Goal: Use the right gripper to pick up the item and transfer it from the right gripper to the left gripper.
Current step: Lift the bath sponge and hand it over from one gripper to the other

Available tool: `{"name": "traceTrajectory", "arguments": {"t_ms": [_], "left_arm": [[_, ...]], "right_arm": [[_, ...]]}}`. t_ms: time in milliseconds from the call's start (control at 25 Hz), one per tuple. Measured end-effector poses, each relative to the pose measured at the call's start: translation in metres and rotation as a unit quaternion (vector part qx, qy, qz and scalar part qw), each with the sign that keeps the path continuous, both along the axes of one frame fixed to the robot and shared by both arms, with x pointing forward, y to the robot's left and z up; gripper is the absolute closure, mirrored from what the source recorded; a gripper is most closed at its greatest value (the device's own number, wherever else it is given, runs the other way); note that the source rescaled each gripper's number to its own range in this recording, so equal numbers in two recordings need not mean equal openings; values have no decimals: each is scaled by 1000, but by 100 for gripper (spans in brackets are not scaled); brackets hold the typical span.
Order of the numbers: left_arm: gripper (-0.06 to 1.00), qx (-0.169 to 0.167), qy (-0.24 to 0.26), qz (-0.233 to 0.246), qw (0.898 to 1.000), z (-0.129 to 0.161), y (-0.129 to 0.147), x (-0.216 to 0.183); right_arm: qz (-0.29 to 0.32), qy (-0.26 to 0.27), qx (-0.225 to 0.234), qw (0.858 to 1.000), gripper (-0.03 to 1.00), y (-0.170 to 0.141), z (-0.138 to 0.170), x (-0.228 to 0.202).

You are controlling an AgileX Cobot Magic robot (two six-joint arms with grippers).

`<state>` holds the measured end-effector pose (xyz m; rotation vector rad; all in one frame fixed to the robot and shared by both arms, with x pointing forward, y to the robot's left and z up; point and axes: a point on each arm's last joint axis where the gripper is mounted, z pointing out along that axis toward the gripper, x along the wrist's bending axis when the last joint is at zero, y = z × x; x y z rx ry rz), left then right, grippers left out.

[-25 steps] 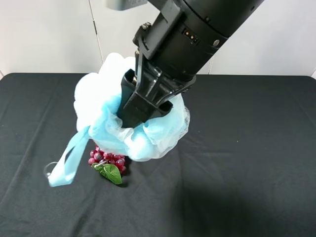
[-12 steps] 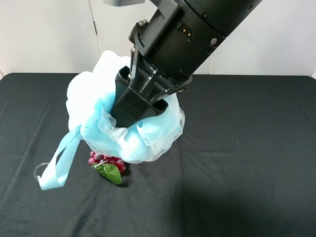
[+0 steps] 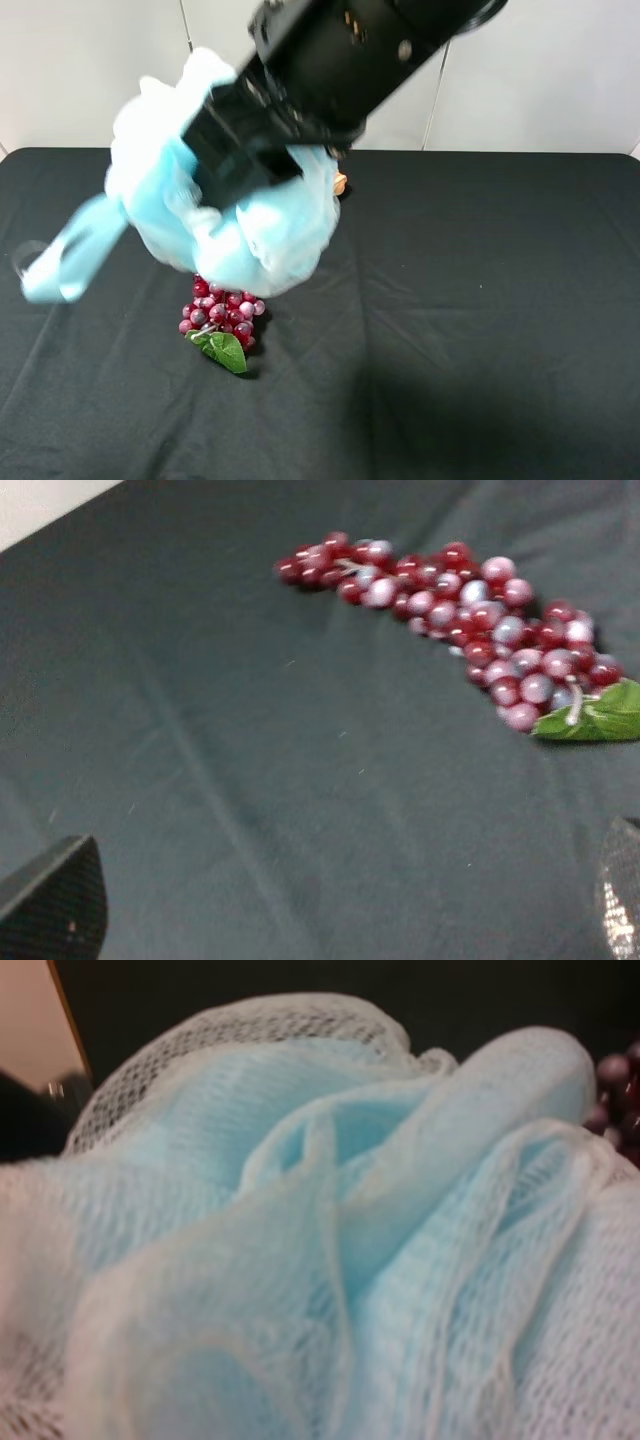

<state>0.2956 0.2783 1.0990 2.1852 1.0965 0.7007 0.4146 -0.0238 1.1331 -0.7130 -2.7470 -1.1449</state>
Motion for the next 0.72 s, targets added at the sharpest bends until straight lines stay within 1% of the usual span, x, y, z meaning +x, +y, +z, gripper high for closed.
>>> {"name": "traceTrajectory", "arguments": {"t_ms": [200,400,560,720], "left_arm": [[-3,17,-2,-76,997,-2,-19,28],[-3,30,-31,-144,989,-7,-47,60],[-3,24,-55,-190,980,-15,-78,82],[-3,12,-78,-234,969,-22,-109,93]], "right_arm": [[-43,7,29,999,93,-5,18,12],[-67,12,30,997,93,-13,19,23],[-68,14,30,997,93,-13,19,23],[-70,17,31,997,93,-13,19,23]]}}
